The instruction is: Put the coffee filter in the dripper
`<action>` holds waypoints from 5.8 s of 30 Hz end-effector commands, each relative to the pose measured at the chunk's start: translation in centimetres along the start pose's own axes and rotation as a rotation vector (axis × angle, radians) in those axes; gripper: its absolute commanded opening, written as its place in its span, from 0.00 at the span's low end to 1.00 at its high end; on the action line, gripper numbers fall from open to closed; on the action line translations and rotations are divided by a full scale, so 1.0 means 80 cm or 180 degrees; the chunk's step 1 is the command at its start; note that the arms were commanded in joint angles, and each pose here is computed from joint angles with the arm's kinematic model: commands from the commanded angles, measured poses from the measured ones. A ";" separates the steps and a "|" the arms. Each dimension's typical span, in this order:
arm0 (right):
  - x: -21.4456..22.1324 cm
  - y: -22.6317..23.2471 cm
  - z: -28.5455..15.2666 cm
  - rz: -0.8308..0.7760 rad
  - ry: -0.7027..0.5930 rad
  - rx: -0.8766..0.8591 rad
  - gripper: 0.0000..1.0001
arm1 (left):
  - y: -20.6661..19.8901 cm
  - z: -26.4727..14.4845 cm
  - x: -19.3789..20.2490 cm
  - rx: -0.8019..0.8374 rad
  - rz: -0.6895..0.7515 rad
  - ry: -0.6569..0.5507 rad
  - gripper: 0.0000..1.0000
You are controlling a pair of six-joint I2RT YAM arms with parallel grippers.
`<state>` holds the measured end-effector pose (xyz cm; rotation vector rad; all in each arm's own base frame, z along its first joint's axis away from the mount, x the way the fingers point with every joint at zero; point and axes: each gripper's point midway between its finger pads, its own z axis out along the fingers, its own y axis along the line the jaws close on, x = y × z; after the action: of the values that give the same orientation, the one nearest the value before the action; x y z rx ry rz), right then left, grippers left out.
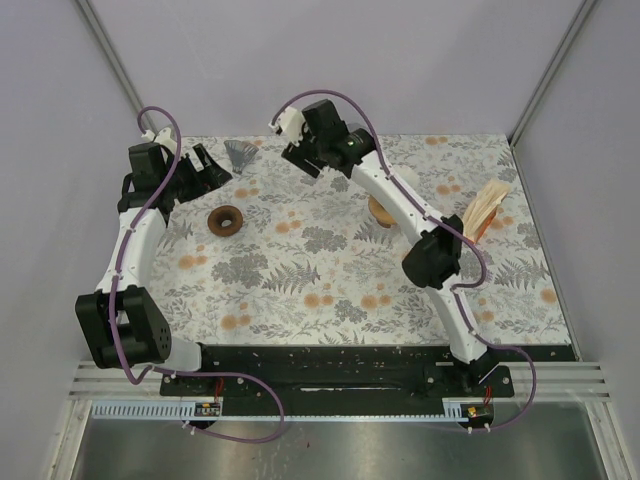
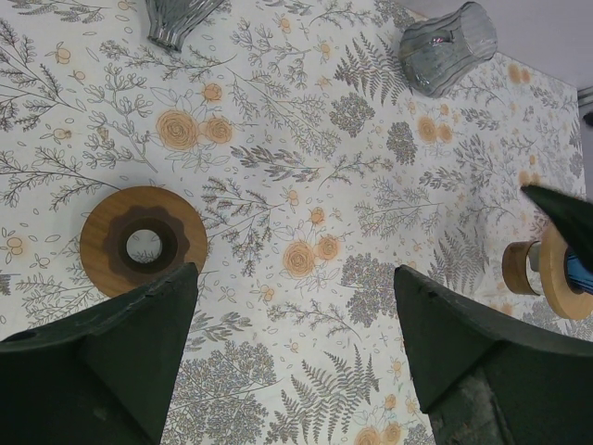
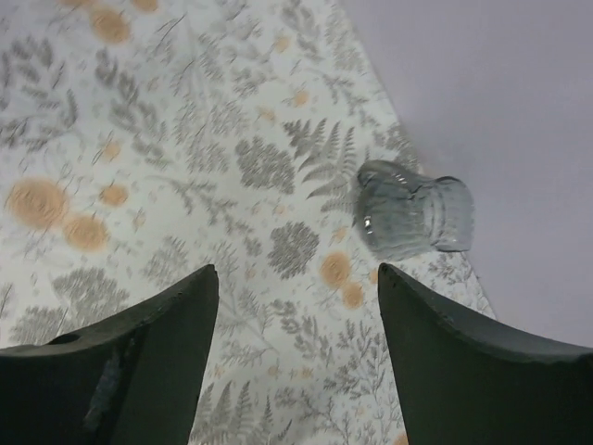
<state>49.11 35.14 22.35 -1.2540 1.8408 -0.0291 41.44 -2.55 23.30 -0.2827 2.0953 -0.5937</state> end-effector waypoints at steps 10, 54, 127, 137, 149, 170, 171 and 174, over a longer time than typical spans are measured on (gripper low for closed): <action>0.013 -0.099 0.071 0.0686 -0.0197 0.0907 0.86 | -0.001 0.005 -0.010 0.0076 0.0060 -0.0094 0.88; 0.134 -0.186 -0.300 0.1781 -0.0026 0.2081 0.86 | -0.343 0.337 0.024 0.2087 0.4348 -0.1230 0.98; 0.180 -0.152 -0.283 0.1689 0.0348 0.1944 0.86 | -0.238 0.441 0.003 0.1245 0.4469 -0.1449 0.82; 0.184 -0.151 -0.277 0.1638 0.0389 0.1938 0.86 | -0.238 0.437 -0.001 0.1296 0.4521 -0.1506 0.82; 0.186 -0.151 -0.276 0.1629 0.0395 0.1941 0.85 | -0.218 0.459 0.035 0.1264 0.4736 -0.1220 0.73; 0.190 -0.149 -0.276 0.1604 0.0424 0.1950 0.86 | -0.207 0.470 0.071 0.1224 0.5047 -0.0968 0.54; 0.189 -0.149 -0.276 0.1605 0.0413 0.1950 0.85 | -0.209 0.468 0.074 0.1253 0.5093 -0.0940 0.52; 0.189 -0.149 -0.277 0.1603 0.0413 0.1951 0.86 | -0.207 0.467 0.081 0.1251 0.5113 -0.0906 0.28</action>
<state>41.46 8.47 30.33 -0.3883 2.0442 -0.3727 68.85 -30.51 9.50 1.3020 1.2898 0.0542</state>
